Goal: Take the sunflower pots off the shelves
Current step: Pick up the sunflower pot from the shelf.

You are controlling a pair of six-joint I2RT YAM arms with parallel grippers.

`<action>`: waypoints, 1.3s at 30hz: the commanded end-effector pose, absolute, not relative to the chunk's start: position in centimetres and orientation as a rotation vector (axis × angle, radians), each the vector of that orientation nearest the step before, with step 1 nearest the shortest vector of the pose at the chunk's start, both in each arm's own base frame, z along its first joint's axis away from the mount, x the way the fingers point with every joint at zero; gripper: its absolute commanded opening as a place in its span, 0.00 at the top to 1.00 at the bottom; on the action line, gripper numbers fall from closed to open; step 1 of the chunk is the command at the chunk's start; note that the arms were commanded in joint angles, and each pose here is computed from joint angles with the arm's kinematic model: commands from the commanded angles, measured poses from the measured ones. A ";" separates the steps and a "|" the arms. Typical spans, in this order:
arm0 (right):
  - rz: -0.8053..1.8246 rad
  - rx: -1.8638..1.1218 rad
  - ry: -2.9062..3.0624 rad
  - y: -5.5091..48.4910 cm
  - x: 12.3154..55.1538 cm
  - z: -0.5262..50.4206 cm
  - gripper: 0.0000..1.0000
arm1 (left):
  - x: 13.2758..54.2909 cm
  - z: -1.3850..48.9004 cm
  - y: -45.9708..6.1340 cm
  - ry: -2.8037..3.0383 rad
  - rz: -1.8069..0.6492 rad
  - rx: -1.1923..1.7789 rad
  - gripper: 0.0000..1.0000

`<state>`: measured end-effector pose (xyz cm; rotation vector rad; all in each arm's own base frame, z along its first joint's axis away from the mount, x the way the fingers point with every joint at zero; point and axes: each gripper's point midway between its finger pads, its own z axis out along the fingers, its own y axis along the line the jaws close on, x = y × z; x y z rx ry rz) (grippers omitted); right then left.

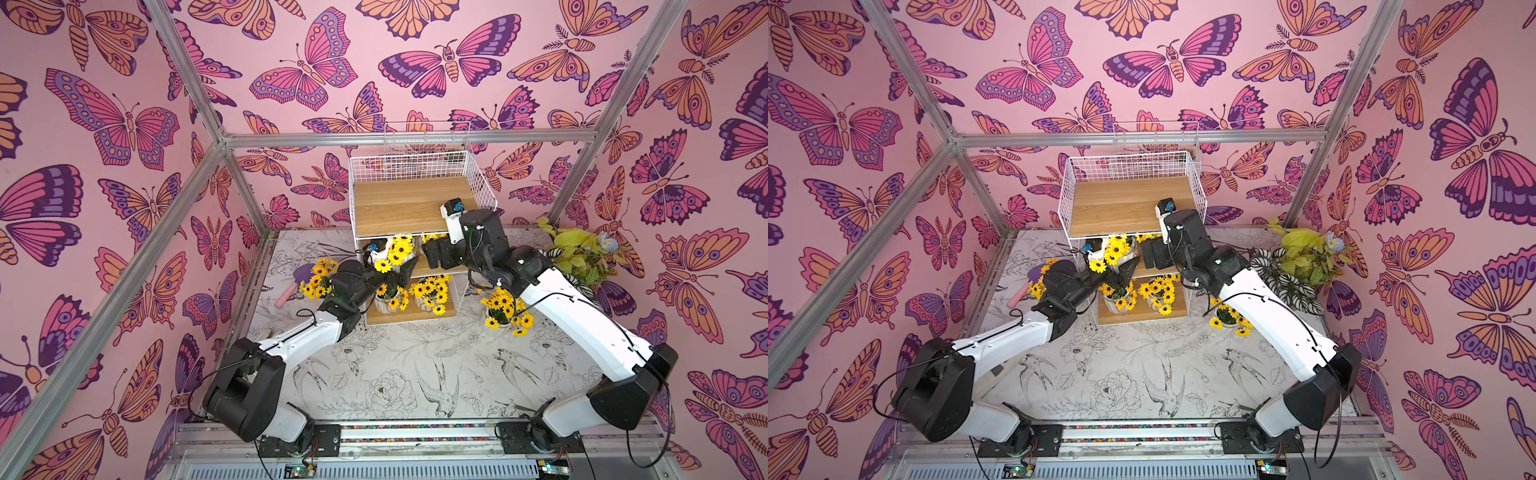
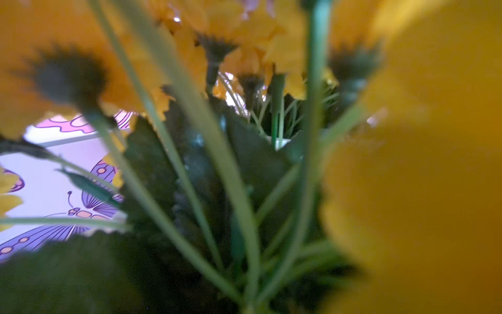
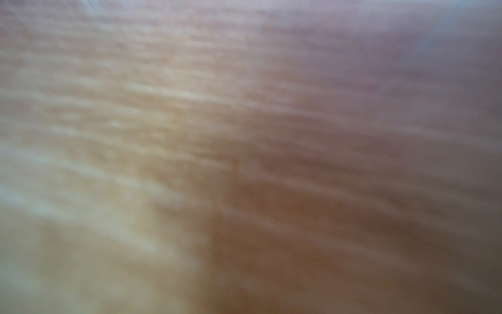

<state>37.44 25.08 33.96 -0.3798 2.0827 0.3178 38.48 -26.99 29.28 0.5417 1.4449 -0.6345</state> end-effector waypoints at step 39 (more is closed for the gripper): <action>0.399 -0.462 2.067 24.6 35.0 34.4 0.01 | 27.5 24.9 -27.2 1.552 -0.734 0.666 0.42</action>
